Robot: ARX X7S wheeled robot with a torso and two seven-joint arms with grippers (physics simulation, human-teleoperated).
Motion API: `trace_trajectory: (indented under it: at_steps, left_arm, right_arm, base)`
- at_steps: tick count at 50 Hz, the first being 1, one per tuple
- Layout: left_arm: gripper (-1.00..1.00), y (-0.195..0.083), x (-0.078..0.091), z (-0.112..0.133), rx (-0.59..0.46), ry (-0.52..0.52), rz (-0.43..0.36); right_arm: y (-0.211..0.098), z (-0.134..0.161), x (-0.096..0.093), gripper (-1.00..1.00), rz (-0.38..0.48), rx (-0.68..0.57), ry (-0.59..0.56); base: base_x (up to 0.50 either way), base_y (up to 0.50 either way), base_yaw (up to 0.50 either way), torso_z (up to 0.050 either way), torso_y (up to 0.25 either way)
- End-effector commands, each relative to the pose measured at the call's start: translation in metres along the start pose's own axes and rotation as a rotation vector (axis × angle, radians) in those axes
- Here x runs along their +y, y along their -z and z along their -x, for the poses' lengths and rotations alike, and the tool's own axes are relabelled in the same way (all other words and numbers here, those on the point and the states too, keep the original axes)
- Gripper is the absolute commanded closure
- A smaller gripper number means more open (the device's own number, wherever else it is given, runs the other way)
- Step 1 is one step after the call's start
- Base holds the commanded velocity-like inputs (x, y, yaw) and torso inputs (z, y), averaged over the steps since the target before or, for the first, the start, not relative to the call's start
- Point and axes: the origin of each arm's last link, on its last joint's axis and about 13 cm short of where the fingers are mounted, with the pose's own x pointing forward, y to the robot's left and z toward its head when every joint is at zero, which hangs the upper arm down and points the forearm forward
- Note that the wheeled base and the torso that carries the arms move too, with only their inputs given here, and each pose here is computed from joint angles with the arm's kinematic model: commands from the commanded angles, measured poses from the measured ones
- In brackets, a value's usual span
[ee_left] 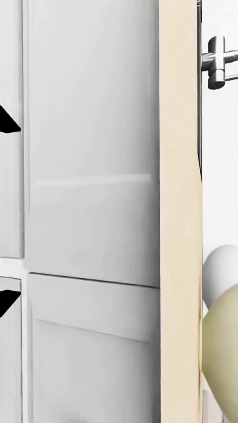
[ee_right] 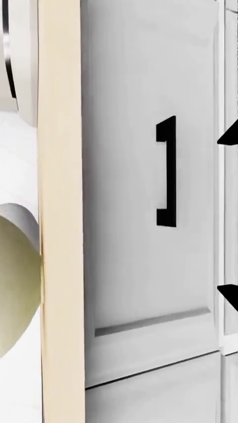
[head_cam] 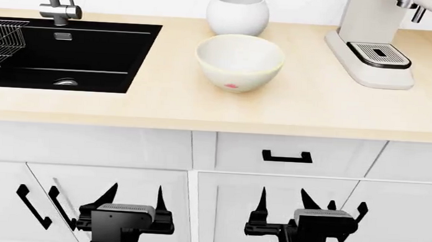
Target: Stack the bowls in the sink.
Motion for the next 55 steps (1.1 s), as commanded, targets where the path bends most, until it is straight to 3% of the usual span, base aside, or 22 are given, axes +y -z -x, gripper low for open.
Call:
trace_trajectory:
  at_steps: [1, 6, 11, 20, 27, 37, 44, 55]
  left_arm:
    - [-1.00, 0.000, 0.001, 0.000, 0.010, -0.002, -0.001]
    - [-1.00, -0.006, 0.000, 0.002, 0.014, 0.001, 0.016]
    - [-1.00, -0.034, 0.003, 0.015, 0.001, 0.026, 0.052]
    - [-1.00, -0.137, 0.036, 0.043, -0.104, -0.007, 0.075]
    - [-1.00, -0.223, 0.062, 0.061, -0.193, -0.053, 0.091]
    - [-1.00, -0.304, 0.086, 0.046, -0.163, -0.156, -0.138]
    - [-1.00, -0.345, 0.091, 0.057, -0.153, -0.198, -0.238]
    - [-1.00, -0.363, 0.096, 0.067, -0.064, -0.275, -0.365]
  right_arm:
    - [-0.002, 0.000, 0.001, -1.00, -0.012, 0.009, -0.003]
    - [-0.028, 0.003, -0.004, -1.00, -0.027, -0.019, 0.023]
    - [-0.079, 0.016, -0.013, -1.00, 0.050, -0.076, 0.013]
    - [-0.167, 0.053, -0.029, -1.00, 0.137, -0.174, 0.063]
    - [-0.218, 0.062, -0.031, -1.00, 0.200, -0.217, 0.093]
    - [-0.273, 0.048, -0.030, -1.00, 0.279, -0.211, 0.175]
    - [-0.310, 0.041, -0.024, -1.00, 0.343, -0.219, 0.212]
    - [-0.330, 0.036, -0.021, -1.00, 0.424, -0.205, 0.261]
  base:
    - [0.00, 0.00, 0.00, 0.000, 0.000]
    - [0.00, 0.00, 0.00, 0.000, 0.000]
    - [0.00, 0.00, 0.00, 0.000, 0.000]
    - [0.00, 0.00, 0.00, 0.000, 0.000]
    - [0.00, 0.00, 0.00, 0.000, 0.000]
    - [0.00, 0.00, 0.00, 0.000, 0.000]
    - [0.00, 0.00, 0.00, 0.000, 0.000]
    - [0.00, 0.00, 0.00, 0.000, 0.000]
